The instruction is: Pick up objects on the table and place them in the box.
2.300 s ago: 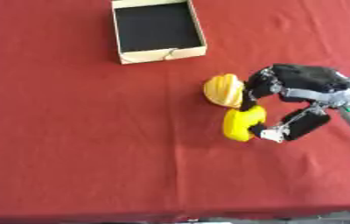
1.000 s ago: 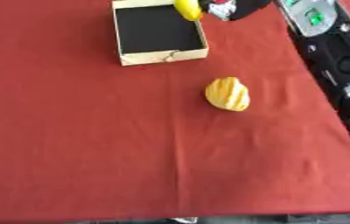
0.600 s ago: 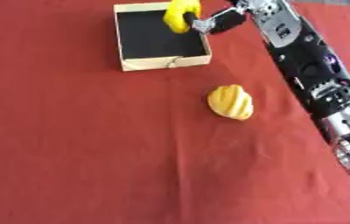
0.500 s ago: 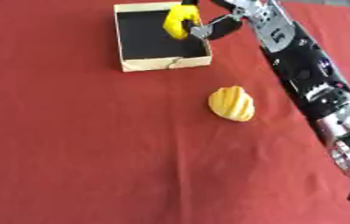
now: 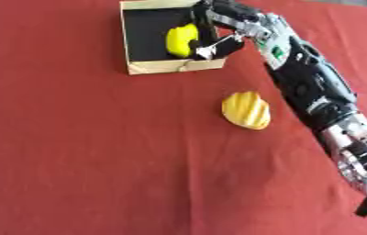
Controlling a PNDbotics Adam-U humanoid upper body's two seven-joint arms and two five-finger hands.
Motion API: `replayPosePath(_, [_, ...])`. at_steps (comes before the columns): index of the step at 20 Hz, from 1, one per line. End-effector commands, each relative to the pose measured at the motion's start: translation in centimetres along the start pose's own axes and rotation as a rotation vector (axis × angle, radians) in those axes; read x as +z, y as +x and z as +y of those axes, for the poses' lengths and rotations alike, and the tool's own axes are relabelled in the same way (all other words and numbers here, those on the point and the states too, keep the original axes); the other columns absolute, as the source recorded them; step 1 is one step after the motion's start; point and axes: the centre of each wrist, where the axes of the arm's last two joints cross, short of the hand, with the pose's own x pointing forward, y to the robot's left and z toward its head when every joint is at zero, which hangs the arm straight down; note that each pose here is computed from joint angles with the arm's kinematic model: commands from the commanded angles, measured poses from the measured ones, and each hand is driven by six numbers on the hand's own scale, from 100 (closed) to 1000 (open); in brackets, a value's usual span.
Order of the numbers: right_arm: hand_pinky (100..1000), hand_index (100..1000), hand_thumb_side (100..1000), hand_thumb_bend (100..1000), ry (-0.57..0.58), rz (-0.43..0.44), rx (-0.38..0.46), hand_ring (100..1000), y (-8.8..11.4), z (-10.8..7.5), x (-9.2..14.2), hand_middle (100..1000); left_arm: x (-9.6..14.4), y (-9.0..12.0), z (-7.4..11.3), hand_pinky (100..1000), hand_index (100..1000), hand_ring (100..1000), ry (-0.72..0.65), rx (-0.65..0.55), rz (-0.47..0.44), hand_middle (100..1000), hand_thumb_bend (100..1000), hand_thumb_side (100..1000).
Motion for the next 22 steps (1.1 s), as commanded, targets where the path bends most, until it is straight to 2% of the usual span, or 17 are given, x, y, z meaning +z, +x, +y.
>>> replayPosePath(1, [666, 928, 197, 100, -0.026, 0.043, 0.072, 736, -0.3, -1.3, -0.1, 752, -0.6, 0.5, 0.0, 869, 857, 777, -0.015, 0.004, -0.025, 752, 120, 723])
replayPosePath(5, [687, 970, 142, 100, -0.03, 0.076, 0.124, 765, -0.2, -1.4, -0.2, 830, -0.5, 0.5, 0.0, 870, 857, 777, -0.016, 0.007, -0.02, 753, 120, 723])
replayPosePath(6, [697, 974, 105, 100, -0.021, 0.078, 0.146, 784, -0.2, -1.6, -0.2, 850, -0.5, 0.4, 0.0, 870, 857, 777, -0.016, 0.007, -0.018, 753, 120, 722])
replayPosePath(7, [698, 968, 100, 100, -0.016, 0.077, 0.165, 787, -0.2, -1.7, -0.2, 843, -0.4, 0.4, 0.0, 870, 857, 777, -0.015, 0.007, -0.017, 753, 120, 722])
replayPosePath(9, [706, 974, 146, 100, -0.007, 0.07, 0.185, 801, -0.2, -1.7, -0.1, 849, -0.4, 0.4, 0.0, 870, 857, 777, -0.015, 0.007, -0.013, 753, 121, 722])
replayPosePath(10, [712, 976, 170, 100, -0.005, 0.065, 0.185, 809, -0.2, -1.7, 0.0, 848, -0.3, 0.4, 0.0, 870, 857, 777, -0.015, 0.006, -0.011, 753, 121, 722])
replayPosePath(14, [711, 963, 110, 100, -0.039, 0.045, 0.153, 812, -0.2, -2.2, 0.3, 831, -0.2, 0.4, 0.1, 870, 857, 777, -0.014, 0.005, -0.003, 753, 120, 722])
replayPosePath(22, [718, 959, 100, 100, -0.133, -0.027, 0.081, 820, 1.3, -6.1, 0.4, 822, 0.1, 0.4, 0.2, 871, 857, 778, -0.017, -0.002, 0.012, 753, 118, 721])
